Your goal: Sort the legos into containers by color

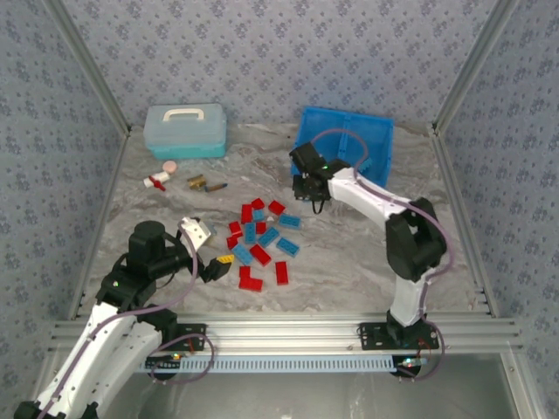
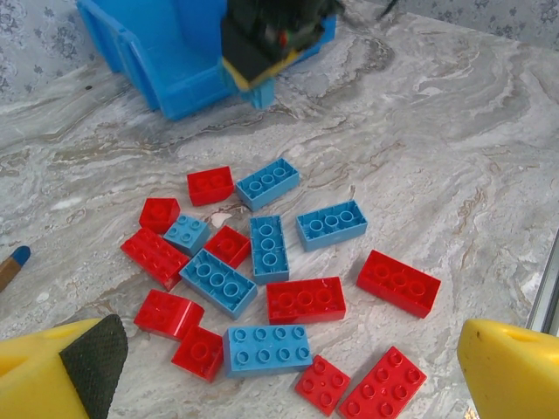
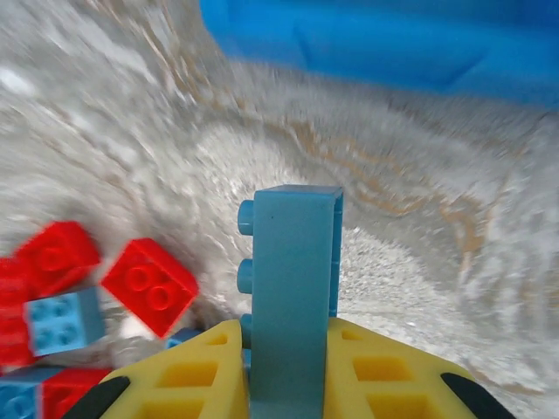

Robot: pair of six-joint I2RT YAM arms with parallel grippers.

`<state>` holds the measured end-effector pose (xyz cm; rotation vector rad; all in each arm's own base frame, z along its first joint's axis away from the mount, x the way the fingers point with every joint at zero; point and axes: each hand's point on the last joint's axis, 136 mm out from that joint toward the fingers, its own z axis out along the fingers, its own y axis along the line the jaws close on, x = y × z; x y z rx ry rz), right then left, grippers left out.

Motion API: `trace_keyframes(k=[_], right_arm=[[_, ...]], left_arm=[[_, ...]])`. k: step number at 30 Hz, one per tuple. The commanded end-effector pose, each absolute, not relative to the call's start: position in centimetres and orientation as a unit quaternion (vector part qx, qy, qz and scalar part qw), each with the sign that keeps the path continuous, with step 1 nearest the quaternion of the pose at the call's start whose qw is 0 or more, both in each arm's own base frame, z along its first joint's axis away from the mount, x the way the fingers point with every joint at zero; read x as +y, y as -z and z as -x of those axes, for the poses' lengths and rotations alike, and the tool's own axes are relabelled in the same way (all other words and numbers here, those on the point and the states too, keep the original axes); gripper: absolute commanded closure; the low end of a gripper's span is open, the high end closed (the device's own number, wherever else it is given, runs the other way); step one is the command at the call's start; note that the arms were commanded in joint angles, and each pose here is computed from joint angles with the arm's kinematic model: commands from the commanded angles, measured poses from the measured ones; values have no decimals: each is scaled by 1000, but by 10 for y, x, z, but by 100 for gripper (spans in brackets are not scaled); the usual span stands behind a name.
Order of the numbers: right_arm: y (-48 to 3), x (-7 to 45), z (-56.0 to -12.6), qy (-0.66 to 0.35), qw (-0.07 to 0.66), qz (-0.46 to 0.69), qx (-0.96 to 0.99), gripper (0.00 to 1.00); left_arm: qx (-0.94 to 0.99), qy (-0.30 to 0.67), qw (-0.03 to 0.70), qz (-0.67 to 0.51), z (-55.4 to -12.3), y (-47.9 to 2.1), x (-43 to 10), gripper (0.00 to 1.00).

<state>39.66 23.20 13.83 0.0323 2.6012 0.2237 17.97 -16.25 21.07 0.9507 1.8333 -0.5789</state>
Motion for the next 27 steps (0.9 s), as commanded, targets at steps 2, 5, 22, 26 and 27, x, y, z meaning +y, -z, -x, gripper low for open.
trace_keyframes(k=[2, 5, 22, 26, 27], right_arm=[[-193, 186, -401, -64, 320, -39, 945, 75], [-218, 155, -412, -63, 351, -65, 932, 74], [-171, 62, -506, -32, 320, -132, 938, 74], [-150, 55, -525, -27, 300, -141, 943, 74], [-145, 54, -528, -27, 295, -142, 945, 74]], left_arm=[[743, 234, 485, -398, -180, -214, -164, 1], [742, 235, 485, -398, -179, -214, -164, 1], [729, 253, 486, -409, -175, -214, -170, 1], [731, 245, 491, -405, -178, -213, -168, 1], [732, 242, 492, -405, -179, -212, -167, 1]])
